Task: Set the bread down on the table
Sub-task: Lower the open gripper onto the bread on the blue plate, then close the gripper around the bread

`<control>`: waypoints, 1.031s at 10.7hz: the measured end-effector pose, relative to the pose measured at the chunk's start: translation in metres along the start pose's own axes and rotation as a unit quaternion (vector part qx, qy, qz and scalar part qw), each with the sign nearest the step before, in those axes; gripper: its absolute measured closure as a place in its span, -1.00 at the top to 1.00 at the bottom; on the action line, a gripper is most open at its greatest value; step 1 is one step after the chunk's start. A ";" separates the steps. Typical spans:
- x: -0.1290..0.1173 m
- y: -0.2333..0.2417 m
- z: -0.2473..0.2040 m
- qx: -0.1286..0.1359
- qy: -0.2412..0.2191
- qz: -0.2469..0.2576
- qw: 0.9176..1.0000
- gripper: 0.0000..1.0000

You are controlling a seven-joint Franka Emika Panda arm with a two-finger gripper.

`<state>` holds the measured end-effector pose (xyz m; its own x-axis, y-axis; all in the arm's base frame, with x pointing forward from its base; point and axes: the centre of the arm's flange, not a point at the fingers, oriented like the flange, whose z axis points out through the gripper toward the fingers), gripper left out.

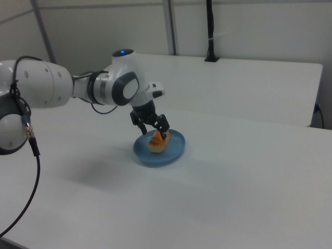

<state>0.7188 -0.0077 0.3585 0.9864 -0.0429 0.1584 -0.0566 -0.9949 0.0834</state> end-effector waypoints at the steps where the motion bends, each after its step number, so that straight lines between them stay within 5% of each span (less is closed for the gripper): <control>1: 0.001 -0.003 0.015 0.000 0.003 -0.002 1.000 1.00; 7: 0.003 -0.009 0.052 -0.003 0.015 -0.008 1.000 0.92; 11: 0.006 -0.008 0.048 -0.013 0.020 -0.017 1.000 -0.24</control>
<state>0.7323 -0.0047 0.3116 0.9810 -0.0045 0.1941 -0.0272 -0.9930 0.1147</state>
